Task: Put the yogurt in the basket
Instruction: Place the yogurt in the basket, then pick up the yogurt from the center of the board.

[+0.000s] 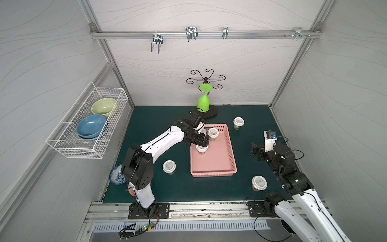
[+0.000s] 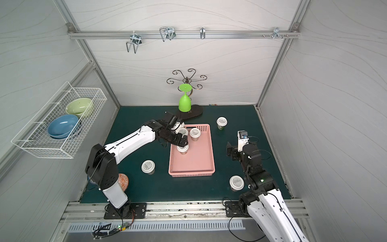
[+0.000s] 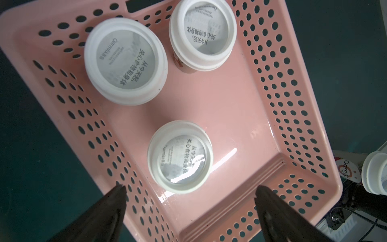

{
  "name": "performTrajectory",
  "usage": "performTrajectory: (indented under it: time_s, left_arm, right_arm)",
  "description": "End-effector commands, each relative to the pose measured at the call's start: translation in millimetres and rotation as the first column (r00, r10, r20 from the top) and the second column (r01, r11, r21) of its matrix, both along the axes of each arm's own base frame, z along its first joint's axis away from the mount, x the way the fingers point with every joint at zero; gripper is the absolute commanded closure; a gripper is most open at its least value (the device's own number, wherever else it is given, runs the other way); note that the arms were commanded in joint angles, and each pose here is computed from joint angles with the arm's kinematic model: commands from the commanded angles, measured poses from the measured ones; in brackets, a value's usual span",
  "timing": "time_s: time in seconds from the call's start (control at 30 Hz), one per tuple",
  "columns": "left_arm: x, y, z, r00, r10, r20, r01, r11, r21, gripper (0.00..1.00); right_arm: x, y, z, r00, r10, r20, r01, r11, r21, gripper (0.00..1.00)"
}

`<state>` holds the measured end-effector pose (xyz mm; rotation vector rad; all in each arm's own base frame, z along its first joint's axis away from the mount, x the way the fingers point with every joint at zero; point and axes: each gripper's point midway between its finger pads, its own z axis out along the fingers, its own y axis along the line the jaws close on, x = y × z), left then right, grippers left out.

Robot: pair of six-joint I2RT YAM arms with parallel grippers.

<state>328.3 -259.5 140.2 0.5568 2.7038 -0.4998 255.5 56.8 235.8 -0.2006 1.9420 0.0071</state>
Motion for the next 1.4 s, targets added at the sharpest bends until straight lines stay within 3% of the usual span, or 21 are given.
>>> performTrajectory:
  time_s: [0.0, 0.5, 0.87, 1.13, 1.37]
  left_arm:
    - [5.0, 4.7, 11.6, 0.997, -0.012, 0.075, 0.012, 1.000, 0.003, 0.01]
    - [4.3, 58.9, 37.6, 0.976, 0.067, 0.206, -0.057, 0.997, -0.056, 0.01]
    - [-6.4, 113.9, 40.8, 0.946, 0.125, 0.299, -0.109, 0.992, -0.071, 0.01]
    - [-7.7, 143.3, 38.2, 0.925, 0.176, 0.336, -0.151, 0.984, -0.097, 0.01]
    - [-7.2, 163.1, 41.2, 0.903, 0.233, 0.362, -0.198, 0.971, -0.131, 0.01]
  right_arm:
    - [2.4, 0.2, -2.0, 1.000, -0.005, 0.002, 0.005, 1.000, -0.009, 0.01]
    - [4.6, 1.5, -7.5, 0.999, -0.005, -0.036, 0.004, 1.000, -0.017, 0.01]
    - [18.0, 11.1, -6.6, 0.989, -0.002, -0.149, 0.001, 1.000, -0.009, 0.01]
    - [47.6, 30.3, 3.3, 0.967, 0.006, -0.253, 0.010, 0.998, 0.063, 0.01]
    - [80.6, 40.4, -1.5, 0.915, 0.010, -0.404, 0.100, 0.962, 0.252, 0.01]
